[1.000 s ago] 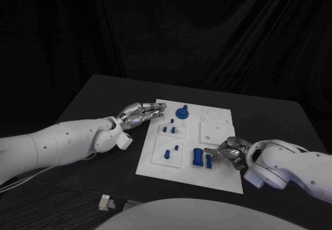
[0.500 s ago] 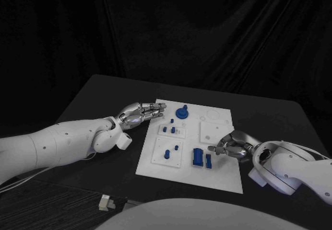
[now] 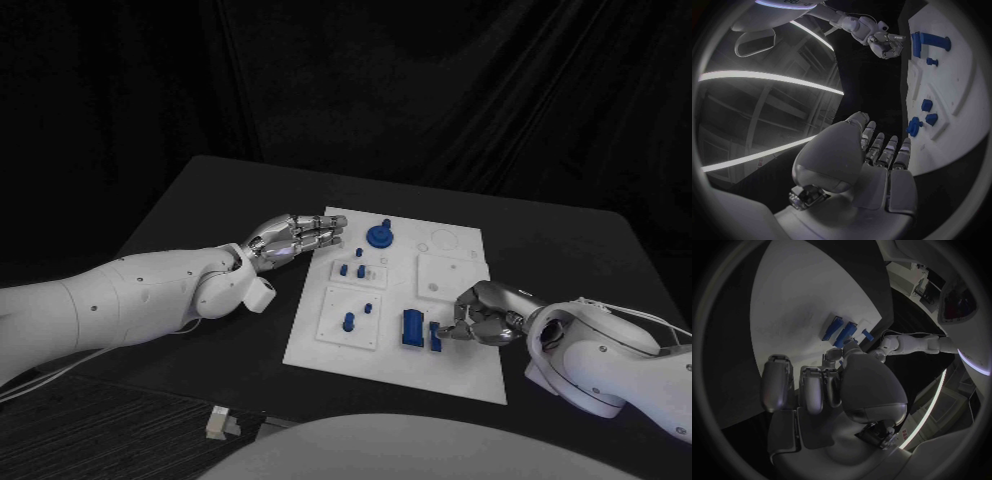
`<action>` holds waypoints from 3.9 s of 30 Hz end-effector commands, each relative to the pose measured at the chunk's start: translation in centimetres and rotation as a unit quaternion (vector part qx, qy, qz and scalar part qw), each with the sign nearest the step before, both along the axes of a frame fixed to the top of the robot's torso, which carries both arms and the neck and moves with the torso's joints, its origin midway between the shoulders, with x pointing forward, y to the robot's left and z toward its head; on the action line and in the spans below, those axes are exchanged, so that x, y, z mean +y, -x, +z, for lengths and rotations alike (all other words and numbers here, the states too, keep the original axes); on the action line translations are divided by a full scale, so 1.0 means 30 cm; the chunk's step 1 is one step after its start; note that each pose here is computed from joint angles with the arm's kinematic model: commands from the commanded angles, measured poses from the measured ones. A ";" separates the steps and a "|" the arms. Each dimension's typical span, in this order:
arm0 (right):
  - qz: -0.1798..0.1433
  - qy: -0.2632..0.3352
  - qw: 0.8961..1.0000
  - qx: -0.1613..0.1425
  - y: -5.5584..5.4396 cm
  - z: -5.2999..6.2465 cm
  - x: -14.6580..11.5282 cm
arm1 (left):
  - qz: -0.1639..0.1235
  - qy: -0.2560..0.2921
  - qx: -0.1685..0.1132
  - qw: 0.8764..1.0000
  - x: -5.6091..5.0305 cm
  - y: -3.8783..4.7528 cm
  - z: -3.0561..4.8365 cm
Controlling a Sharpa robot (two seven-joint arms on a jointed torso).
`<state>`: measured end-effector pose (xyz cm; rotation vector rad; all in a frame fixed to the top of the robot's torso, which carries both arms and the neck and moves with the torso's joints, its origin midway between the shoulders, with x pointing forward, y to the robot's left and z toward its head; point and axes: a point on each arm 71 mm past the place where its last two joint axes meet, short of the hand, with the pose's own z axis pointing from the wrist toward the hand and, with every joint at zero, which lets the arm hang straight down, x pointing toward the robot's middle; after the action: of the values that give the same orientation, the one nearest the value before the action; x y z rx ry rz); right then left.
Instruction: Assemble the parts on the task board
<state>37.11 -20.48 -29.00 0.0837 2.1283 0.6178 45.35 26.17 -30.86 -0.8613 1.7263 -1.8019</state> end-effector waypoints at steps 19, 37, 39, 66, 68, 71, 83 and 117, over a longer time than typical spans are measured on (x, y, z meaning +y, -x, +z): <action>0.026 0.042 0.999 0.016 0.021 -0.039 0.010 | -0.002 0.009 0.003 1.000 -0.001 0.006 -0.007; 0.024 0.047 0.998 0.015 0.012 -0.047 0.017 | -0.002 0.009 0.004 1.000 -0.001 0.007 -0.008; 0.024 0.047 0.998 0.015 0.010 -0.048 0.019 | -0.002 0.009 0.004 1.000 -0.001 0.007 -0.008; 0.008 -0.040 0.996 -0.073 0.006 0.020 0.004 | 0.014 0.018 -0.018 1.000 0.019 0.018 0.009; -0.011 -0.077 0.989 -0.129 -0.023 0.086 -0.021 | 0.023 0.023 -0.033 0.999 0.022 0.020 0.018; -0.025 -0.119 0.976 -0.182 -0.059 0.163 -0.052 | 0.034 0.030 -0.051 0.998 0.027 0.023 0.029; -0.126 -0.320 0.924 -0.169 -0.145 0.236 -0.161 | 0.082 0.054 -0.144 0.985 0.018 0.036 0.077; -0.281 -0.496 0.815 -0.103 -0.287 0.218 0.011 | 0.269 -0.040 -0.042 0.961 -0.168 -0.028 0.194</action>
<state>45.55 -19.40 -22.03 0.9756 1.3301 1.2740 45.87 20.43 -24.98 -0.9667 1.3978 -1.5540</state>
